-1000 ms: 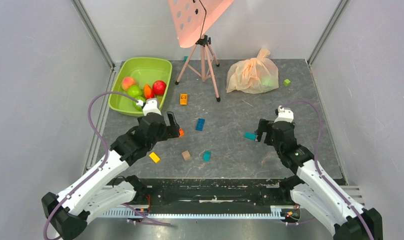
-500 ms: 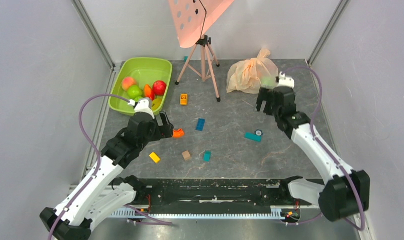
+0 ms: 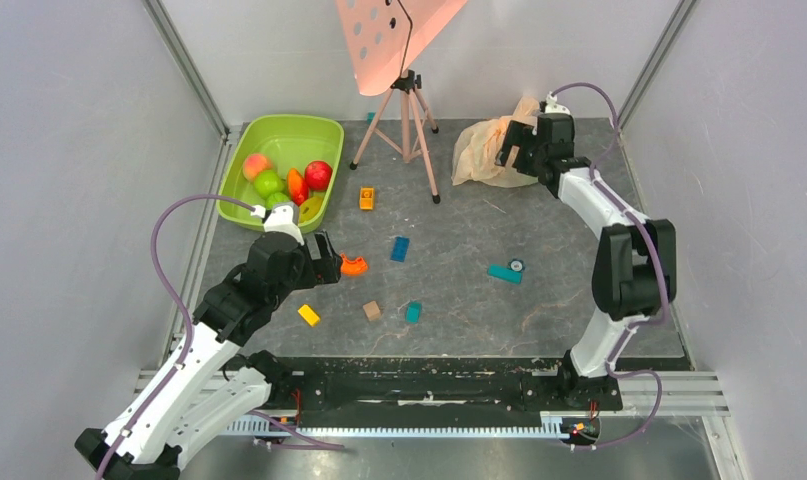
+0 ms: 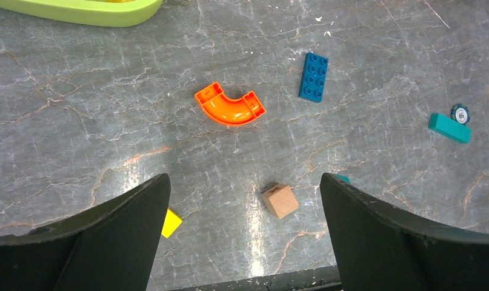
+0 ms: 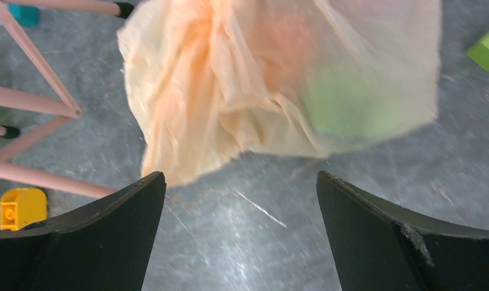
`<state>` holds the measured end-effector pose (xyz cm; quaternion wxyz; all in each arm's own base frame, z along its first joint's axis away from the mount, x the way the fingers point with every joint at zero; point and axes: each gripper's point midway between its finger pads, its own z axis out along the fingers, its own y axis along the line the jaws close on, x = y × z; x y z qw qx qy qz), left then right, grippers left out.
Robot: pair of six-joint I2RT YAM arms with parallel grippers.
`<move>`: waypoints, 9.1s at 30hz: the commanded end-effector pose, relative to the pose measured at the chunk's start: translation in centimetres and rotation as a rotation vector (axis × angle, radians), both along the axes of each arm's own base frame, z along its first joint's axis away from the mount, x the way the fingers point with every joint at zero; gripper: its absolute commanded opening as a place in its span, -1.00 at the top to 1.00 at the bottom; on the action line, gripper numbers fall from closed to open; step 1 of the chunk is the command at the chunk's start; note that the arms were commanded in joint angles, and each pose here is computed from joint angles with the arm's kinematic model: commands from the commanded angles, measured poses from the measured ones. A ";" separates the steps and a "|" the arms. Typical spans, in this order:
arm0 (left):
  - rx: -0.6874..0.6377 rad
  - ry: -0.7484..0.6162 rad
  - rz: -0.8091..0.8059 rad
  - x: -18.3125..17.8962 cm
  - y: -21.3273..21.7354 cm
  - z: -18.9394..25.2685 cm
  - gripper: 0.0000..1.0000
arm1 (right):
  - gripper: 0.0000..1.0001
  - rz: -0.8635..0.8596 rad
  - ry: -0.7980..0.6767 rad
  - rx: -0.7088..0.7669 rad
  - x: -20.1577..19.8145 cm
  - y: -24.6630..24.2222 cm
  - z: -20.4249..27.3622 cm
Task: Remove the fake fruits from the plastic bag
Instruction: Pick up the plastic bag at the center of the board, then place the plastic bag at the center of the board, then untie the plastic bag at the center of the board.
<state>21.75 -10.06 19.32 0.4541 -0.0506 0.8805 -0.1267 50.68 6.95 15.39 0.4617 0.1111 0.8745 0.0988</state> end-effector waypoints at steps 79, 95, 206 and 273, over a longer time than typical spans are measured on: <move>-0.250 -0.076 -0.357 0.5 -10.0 3.2 -0.99 | -0.75 0.536 -0.392 0.099 -26.8 9.5 5.6; -0.102 -0.243 -0.620 -0.7 -21.5 0.0 -0.99 | -0.76 0.364 -0.253 0.070 -26.1 7.2 3.8; 0.007 -0.399 -0.840 0.1 -19.5 5.6 -0.81 | 1.00 0.224 -0.455 0.089 -25.8 4.5 5.7; 0.161 -0.275 -1.131 -2.1 -26.9 -0.7 0.96 | -0.24 0.894 -0.218 -0.226 -22.9 12.8 2.0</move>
